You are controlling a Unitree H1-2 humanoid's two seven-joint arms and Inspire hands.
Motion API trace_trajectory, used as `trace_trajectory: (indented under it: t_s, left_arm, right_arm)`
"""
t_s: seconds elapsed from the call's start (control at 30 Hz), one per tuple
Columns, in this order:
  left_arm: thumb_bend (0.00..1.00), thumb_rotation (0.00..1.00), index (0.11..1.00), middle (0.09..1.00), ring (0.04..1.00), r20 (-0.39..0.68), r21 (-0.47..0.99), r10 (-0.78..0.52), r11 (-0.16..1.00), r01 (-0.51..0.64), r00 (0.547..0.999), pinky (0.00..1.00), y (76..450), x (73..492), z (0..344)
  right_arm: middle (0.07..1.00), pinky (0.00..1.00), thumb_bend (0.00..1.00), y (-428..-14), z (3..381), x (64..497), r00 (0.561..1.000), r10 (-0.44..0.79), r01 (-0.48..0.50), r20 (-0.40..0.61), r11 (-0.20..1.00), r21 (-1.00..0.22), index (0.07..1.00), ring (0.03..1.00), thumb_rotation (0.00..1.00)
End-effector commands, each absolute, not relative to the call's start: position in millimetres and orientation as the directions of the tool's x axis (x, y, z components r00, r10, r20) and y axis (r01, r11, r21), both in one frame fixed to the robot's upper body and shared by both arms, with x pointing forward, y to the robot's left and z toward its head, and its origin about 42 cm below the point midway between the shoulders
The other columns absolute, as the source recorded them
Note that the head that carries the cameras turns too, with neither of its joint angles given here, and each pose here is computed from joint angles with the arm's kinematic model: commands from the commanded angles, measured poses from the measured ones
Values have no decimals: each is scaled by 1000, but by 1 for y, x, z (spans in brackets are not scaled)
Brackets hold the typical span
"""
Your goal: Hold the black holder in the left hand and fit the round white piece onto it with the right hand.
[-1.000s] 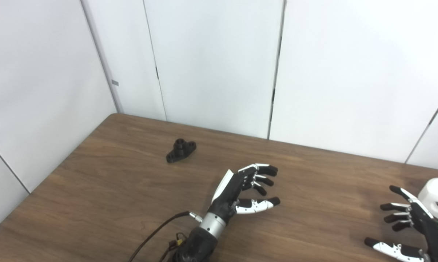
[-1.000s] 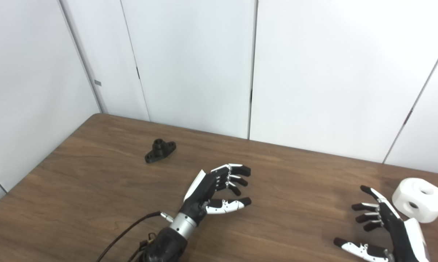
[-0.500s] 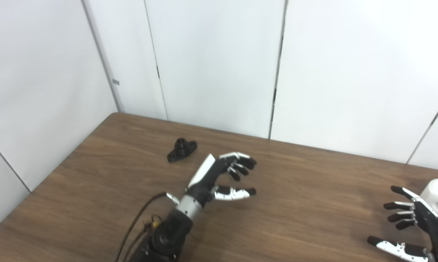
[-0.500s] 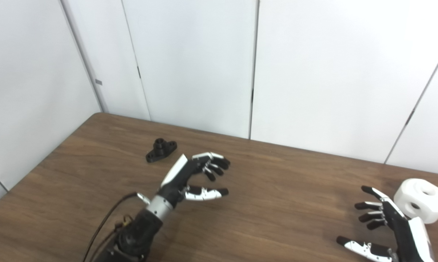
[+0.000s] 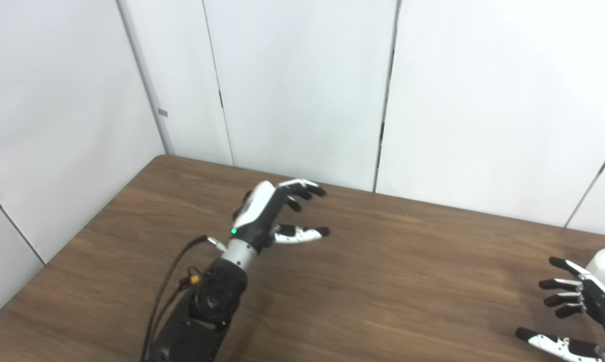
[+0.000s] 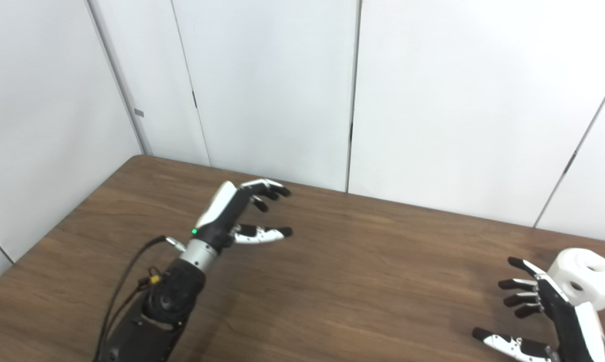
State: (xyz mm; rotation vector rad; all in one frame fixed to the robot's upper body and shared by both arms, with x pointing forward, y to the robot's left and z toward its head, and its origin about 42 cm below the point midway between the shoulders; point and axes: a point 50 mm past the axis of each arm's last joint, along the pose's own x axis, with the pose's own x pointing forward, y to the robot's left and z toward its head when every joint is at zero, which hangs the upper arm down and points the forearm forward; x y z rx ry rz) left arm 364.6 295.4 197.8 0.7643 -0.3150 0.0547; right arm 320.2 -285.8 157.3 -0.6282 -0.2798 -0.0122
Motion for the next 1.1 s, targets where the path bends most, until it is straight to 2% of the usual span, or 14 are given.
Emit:
trace_trajectory:
  t_s: [0.0, 0.17, 0.23, 0.47, 0.67, 0.7, 0.77, 0.83, 0.93, 1.07]
  left_arm:
    - [782, 64, 664, 759, 722, 410, 671, -18, 683, -288, 912, 618, 304, 371, 234]
    - [769, 12, 660, 788, 781, 444, 659, 58, 655, -370, 894, 668, 322, 370, 245]
    - [760, 36, 671, 812, 827, 444, 665, 88, 635, -394, 892, 726, 330, 371, 248]
    - [805, 119, 684, 888, 906, 446, 675, 198, 566, -473, 873, 734, 354, 375, 255]
    - [878, 212, 703, 953, 985, 472, 697, 281, 460, -549, 835, 782, 365, 381, 252]
    - [885, 217, 704, 959, 992, 466, 704, 297, 446, -553, 833, 793, 366, 382, 251]
    - [912, 233, 713, 992, 999, 455, 715, 321, 425, -556, 831, 926, 368, 385, 251]
    - [949, 248, 717, 999, 1000, 429, 734, 349, 403, -546, 833, 980, 371, 388, 249]
    - [994, 304, 729, 1000, 1000, 387, 768, 373, 375, -519, 843, 998, 375, 390, 246]
    - [1000, 373, 736, 1000, 1000, 320, 816, 401, 343, -465, 858, 1000, 379, 393, 242]
  right_arm:
    - [663, 473, 727, -289, 178, 326, 937, 89, 131, 338, 806, -577, 812, 564, 0]
    - [657, 464, 731, -289, 179, 326, 936, 89, 133, 341, 807, -576, 810, 556, 0]
    - [659, 470, 733, -289, 180, 326, 937, 86, 133, 338, 807, -575, 812, 560, 0]
    - [658, 468, 729, -290, 182, 325, 937, 83, 138, 339, 805, -577, 813, 558, 0]
    - [658, 465, 731, -290, 183, 324, 936, 82, 140, 342, 805, -576, 815, 554, 0]
    - [658, 465, 731, -291, 183, 324, 936, 82, 141, 342, 804, -578, 814, 555, 0]
    - [655, 468, 729, -292, 183, 324, 936, 83, 140, 342, 804, -578, 813, 555, 0]
    - [655, 468, 728, -293, 184, 324, 935, 84, 139, 344, 805, -577, 813, 556, 0]
    - [658, 467, 726, -294, 186, 323, 936, 83, 140, 343, 804, -577, 814, 557, 0]
    - [663, 469, 719, -295, 189, 322, 938, 81, 139, 336, 802, -581, 818, 562, 0]
